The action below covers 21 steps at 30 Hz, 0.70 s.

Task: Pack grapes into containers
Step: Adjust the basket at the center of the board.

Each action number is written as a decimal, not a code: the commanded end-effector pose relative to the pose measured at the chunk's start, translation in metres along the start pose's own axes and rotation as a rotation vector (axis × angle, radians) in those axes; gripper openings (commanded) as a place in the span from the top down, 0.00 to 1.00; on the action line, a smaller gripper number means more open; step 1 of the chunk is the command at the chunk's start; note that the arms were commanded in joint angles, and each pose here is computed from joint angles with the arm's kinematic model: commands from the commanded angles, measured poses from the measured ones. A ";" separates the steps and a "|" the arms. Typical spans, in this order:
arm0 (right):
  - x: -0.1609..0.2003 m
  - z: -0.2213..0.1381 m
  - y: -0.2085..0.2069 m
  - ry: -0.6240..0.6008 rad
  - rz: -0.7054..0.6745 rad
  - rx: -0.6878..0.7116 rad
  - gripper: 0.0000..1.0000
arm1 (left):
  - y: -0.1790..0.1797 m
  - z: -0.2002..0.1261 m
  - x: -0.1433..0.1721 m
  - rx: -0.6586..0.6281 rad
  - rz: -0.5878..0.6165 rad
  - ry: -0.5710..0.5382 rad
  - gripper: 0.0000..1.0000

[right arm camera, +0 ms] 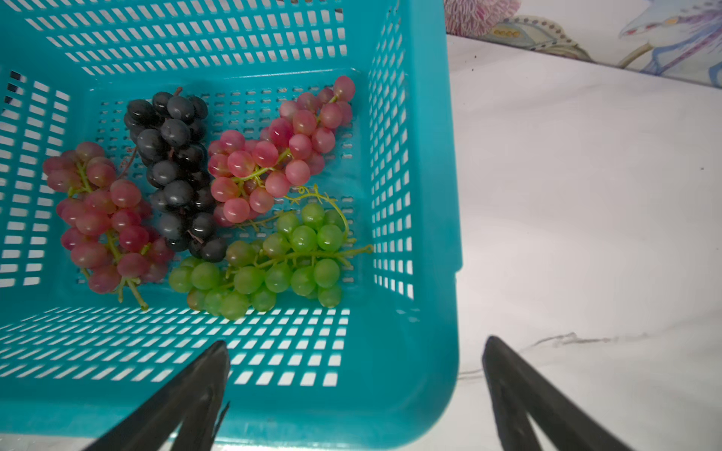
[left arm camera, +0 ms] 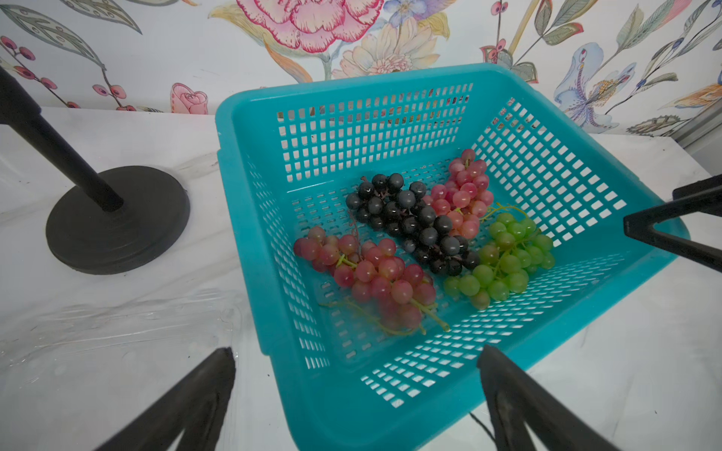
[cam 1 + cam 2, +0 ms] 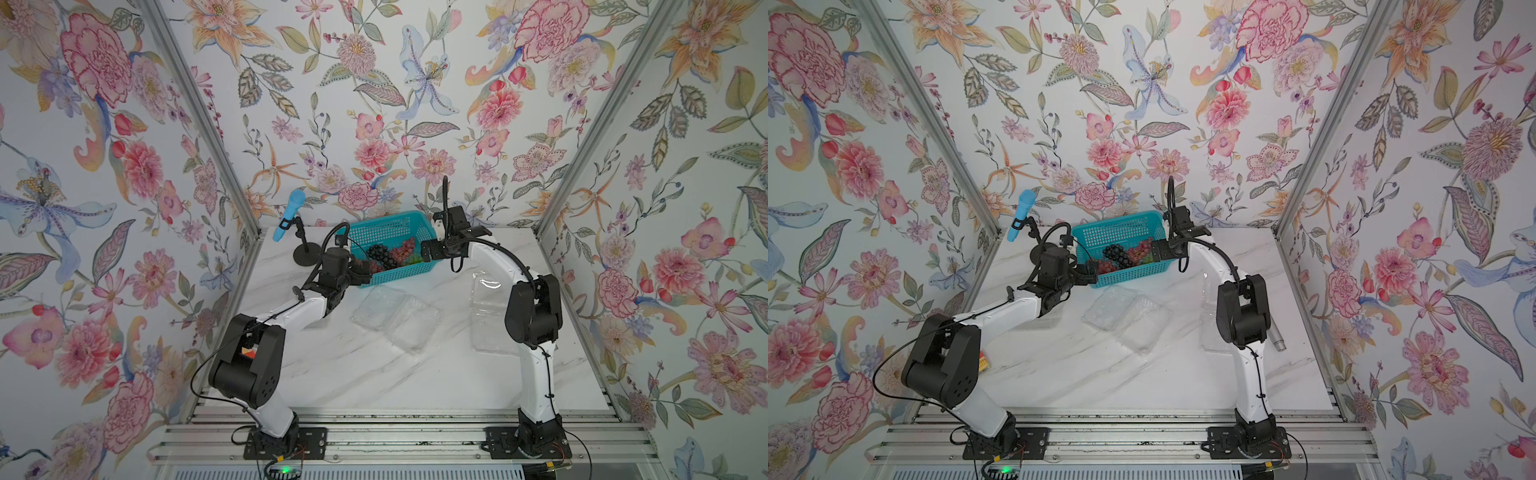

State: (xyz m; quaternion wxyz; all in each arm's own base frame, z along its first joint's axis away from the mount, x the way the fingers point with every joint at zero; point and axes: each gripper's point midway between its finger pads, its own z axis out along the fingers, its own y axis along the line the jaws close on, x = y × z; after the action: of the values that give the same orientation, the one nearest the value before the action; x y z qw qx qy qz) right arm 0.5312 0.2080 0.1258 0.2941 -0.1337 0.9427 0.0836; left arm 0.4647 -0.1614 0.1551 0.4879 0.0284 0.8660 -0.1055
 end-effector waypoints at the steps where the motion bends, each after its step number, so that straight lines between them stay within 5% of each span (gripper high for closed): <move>1: 0.015 -0.003 -0.012 0.054 0.048 0.034 0.00 | 0.000 0.004 -0.005 -0.024 0.014 0.004 0.00; 21: 0.053 -0.029 -0.073 0.139 0.071 0.250 0.00 | -0.017 0.040 -0.007 0.048 0.014 0.013 0.00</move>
State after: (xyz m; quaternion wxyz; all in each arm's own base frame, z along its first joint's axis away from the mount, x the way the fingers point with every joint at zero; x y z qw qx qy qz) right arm 0.5145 0.1416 0.1111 0.2655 -0.0722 0.9614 0.0053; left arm 0.4902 -0.1761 0.1344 0.4703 0.0364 0.8747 -0.1109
